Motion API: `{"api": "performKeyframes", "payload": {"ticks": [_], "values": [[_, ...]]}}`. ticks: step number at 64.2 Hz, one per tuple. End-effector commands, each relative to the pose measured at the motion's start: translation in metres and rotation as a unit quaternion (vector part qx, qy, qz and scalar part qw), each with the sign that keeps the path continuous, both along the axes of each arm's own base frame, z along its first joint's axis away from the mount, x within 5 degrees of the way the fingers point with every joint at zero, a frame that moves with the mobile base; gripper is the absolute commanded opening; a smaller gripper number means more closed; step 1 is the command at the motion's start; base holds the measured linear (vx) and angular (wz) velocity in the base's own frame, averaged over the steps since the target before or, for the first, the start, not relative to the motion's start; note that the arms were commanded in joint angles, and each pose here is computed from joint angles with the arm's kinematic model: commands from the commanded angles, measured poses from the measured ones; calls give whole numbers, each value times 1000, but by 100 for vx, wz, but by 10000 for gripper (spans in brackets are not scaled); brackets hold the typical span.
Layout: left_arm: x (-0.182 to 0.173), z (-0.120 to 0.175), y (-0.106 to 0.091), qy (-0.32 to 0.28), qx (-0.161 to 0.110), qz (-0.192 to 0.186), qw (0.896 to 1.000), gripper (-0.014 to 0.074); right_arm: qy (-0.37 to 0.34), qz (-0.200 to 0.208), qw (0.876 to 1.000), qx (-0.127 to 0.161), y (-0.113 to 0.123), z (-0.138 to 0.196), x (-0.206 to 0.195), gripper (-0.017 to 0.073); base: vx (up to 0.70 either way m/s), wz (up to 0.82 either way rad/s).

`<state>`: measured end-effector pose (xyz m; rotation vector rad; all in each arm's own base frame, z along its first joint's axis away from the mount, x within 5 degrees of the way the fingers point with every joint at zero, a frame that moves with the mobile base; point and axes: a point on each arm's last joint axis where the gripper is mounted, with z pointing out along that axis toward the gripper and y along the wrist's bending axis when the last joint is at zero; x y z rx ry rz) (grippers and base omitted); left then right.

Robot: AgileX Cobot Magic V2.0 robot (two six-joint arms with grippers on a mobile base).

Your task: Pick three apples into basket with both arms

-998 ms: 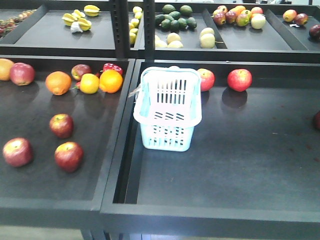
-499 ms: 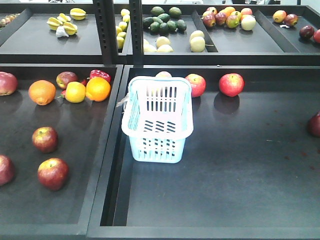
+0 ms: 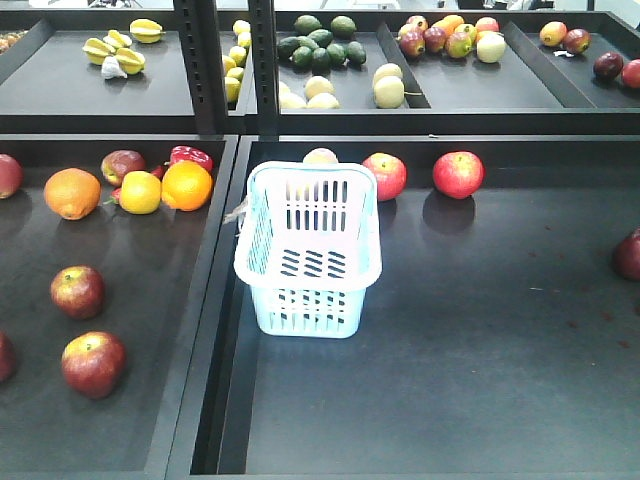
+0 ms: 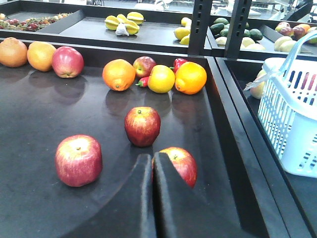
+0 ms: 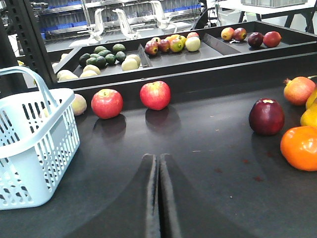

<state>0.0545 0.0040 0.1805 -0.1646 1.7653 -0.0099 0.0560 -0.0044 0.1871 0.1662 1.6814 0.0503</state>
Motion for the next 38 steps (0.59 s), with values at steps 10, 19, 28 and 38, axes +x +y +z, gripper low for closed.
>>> {"api": "performKeyframes", "payload": {"ticks": [10, 19, 28, 38], "values": [[1, -1, 0, -32, -5, 4, 999, -6, -34, 2, 999, -10, 0, 2, 0, -1, 4, -2], [1, -1, 0, -32, -5, 4, 999, -6, -34, 2, 999, -10, 0, 2, 0, -1, 4, -2], [1, -1, 0, -32, -5, 4, 999, -6, -34, 2, 999, -10, 0, 2, 0, -1, 4, -2], [1, -1, 0, -32, -5, 4, 999, -6, -34, 2, 999, -10, 0, 2, 0, -1, 5, -1]]}}
